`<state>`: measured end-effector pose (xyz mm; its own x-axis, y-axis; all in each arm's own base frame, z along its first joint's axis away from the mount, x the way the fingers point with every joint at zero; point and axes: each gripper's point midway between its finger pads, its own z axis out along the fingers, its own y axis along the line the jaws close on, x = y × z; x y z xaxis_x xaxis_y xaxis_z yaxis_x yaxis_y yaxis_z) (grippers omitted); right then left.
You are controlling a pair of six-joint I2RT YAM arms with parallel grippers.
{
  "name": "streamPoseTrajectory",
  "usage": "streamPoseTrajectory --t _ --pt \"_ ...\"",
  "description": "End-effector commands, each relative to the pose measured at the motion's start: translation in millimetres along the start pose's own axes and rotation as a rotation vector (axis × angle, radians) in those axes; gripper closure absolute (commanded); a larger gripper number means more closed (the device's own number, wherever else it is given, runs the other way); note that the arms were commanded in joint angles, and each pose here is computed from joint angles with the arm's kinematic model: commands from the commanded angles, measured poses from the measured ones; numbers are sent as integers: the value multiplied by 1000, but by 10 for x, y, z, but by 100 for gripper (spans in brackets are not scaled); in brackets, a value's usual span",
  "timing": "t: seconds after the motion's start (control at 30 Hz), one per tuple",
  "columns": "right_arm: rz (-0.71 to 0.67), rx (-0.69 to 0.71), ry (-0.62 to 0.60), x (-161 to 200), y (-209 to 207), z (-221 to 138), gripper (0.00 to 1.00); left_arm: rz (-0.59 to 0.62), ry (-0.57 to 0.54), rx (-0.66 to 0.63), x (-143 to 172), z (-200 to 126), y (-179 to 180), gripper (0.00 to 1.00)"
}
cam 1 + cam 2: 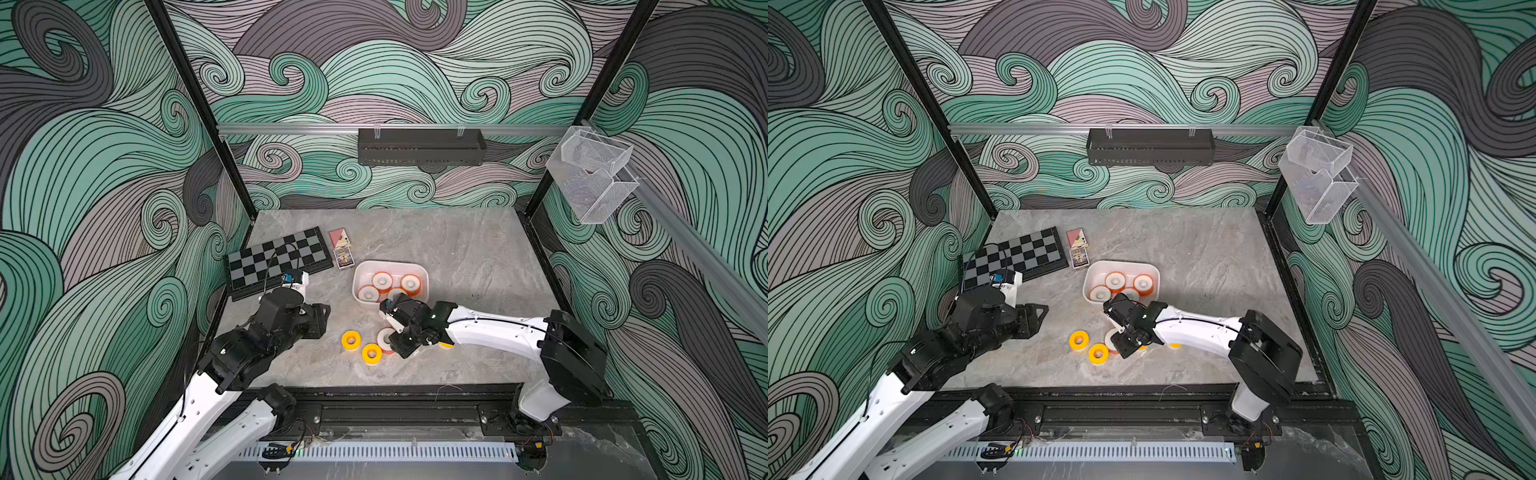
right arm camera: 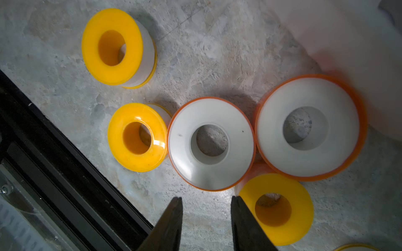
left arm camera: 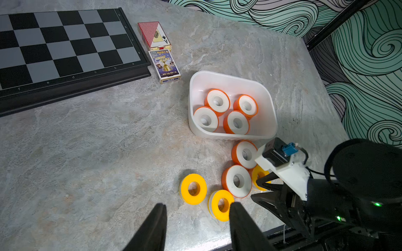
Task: Put the sealing tape into the storage box
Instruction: Pick up the sealing tape at the center of the board.
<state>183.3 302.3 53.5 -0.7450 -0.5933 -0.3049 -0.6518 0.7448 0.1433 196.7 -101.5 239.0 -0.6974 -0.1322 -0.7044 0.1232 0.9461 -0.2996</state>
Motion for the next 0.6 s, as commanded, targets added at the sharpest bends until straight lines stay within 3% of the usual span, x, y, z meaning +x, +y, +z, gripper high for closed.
streamPoseTrajectory --t 0.0,0.17,0.43,0.57 --pt "-71 -14 5 -45 97 -36 60 -1 3 -18 23 -28 41 50" --pt "-191 -26 18 -65 140 -72 58 0 1 -18 25 -24 45 50" --pt "-427 -131 148 15 323 -53 57 -6 7 -26 23 -10 56 50" --pt "-496 -105 160 -32 252 -42 54 -5 7 -29 24 -9 61 49"
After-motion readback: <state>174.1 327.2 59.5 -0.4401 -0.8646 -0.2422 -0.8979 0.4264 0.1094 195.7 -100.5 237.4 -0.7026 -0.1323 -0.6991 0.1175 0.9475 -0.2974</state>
